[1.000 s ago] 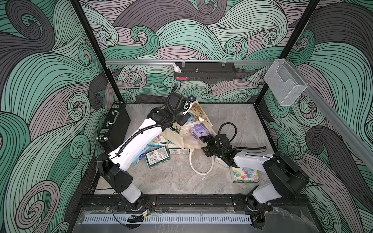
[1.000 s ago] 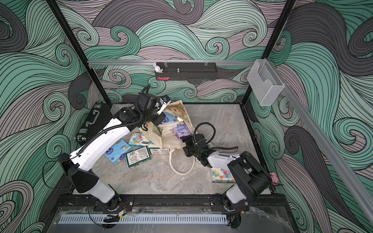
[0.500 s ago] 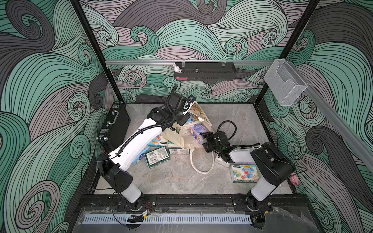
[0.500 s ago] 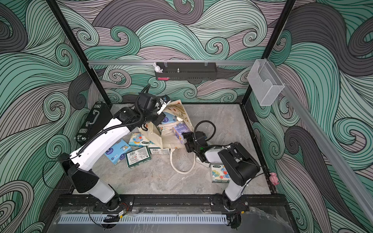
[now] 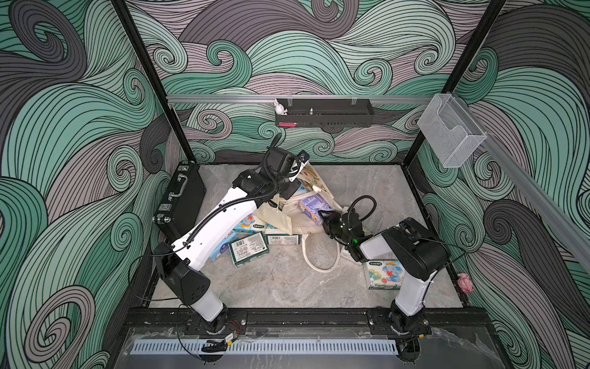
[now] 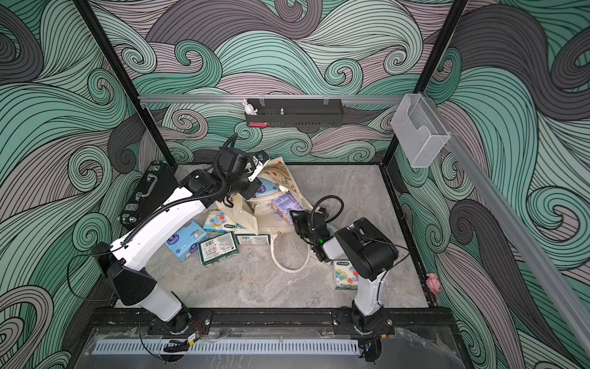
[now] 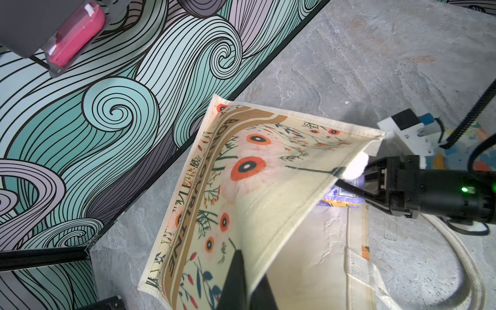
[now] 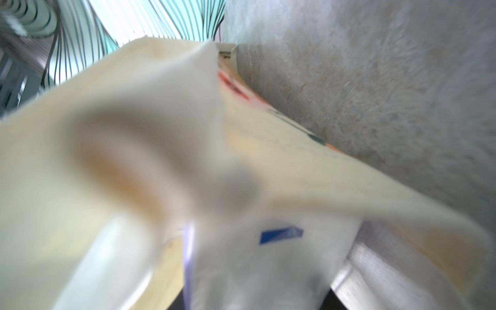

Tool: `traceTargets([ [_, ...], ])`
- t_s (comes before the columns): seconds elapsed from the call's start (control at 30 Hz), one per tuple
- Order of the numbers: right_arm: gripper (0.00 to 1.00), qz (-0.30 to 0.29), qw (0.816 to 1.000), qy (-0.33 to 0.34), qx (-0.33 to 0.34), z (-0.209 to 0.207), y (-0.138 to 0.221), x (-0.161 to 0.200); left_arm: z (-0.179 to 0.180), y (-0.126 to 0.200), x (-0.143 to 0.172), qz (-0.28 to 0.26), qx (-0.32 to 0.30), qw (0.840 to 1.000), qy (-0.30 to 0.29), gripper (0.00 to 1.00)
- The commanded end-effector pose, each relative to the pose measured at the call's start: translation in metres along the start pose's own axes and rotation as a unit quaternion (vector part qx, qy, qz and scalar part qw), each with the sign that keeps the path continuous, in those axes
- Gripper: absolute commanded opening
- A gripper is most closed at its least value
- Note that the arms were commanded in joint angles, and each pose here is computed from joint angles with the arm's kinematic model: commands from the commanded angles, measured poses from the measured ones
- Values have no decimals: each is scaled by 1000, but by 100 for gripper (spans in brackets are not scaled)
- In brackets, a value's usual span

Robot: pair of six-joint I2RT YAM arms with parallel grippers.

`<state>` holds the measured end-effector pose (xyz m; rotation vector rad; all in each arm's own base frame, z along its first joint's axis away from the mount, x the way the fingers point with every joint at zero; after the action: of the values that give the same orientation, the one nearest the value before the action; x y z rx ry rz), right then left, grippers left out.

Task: Put tissues into the canvas bag
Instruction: Adjust the pack of facial tissues in the canvas bag.

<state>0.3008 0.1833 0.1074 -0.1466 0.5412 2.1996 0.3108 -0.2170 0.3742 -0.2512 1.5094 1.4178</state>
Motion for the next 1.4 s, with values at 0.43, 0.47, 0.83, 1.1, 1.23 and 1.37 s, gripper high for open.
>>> traceTargets([
  [0.43,23,41,793,607,4,95,141,15,1,3,-20,-15,50,997,-50,0],
  [0.47,23,33,758,652,1,102,142,18,-1,3,-22,-12,59,997,-50,0],
  [0.83,0,-89,466,880,22,132,132,16,-15,19,-36,23,173,984,-46,0],
  [1.1,0,-34,352,935,-11,120,109,35,-11,18,-34,-1,144,990,-10,0],
  [1.23,0,-59,334,941,-16,124,97,39,-14,20,-33,-10,161,987,-1,0],
  [1.37,0,-86,315,945,-8,140,79,41,-17,24,-34,-15,182,983,6,0],
])
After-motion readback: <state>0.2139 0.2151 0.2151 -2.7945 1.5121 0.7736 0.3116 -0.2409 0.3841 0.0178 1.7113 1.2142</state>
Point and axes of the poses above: each gripper's point midway between its finger pads, its own y axis back along the fingers, its own z axis along the line the jaws close on, x = y × z, the point moved 9 cm from there along y, back along the fingers, and after that the axes turned 11 degrees about y, right-handed, at the moved point
